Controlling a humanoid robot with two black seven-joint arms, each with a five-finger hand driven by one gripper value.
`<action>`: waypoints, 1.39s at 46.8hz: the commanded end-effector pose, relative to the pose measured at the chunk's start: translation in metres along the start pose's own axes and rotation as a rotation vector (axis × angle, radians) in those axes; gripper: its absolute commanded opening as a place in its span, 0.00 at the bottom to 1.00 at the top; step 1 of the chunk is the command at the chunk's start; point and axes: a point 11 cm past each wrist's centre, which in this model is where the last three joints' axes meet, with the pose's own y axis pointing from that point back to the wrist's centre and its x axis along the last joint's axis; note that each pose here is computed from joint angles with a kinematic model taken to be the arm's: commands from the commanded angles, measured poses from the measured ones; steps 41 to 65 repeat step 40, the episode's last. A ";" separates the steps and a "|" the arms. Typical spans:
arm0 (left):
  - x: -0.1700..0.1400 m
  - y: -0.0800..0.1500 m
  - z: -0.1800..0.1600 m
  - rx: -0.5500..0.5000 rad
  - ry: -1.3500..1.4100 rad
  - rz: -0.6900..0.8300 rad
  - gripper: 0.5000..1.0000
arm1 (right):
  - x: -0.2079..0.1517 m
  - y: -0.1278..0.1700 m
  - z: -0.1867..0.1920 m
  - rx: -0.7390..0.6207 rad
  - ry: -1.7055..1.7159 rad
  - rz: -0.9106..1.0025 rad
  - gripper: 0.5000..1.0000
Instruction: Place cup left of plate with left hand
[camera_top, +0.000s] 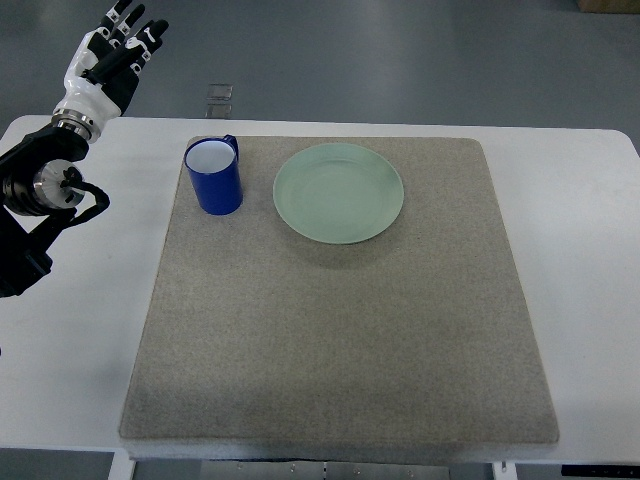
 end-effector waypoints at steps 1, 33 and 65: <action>0.005 0.001 -0.008 0.012 0.006 0.000 0.99 | 0.000 0.000 0.000 0.000 0.000 0.000 0.86; 0.003 -0.002 -0.005 0.006 0.005 -0.009 0.99 | 0.000 0.000 0.000 0.000 0.000 0.000 0.86; -0.005 -0.008 0.003 -0.010 0.005 -0.025 0.99 | 0.000 0.000 0.000 0.000 0.000 0.000 0.86</action>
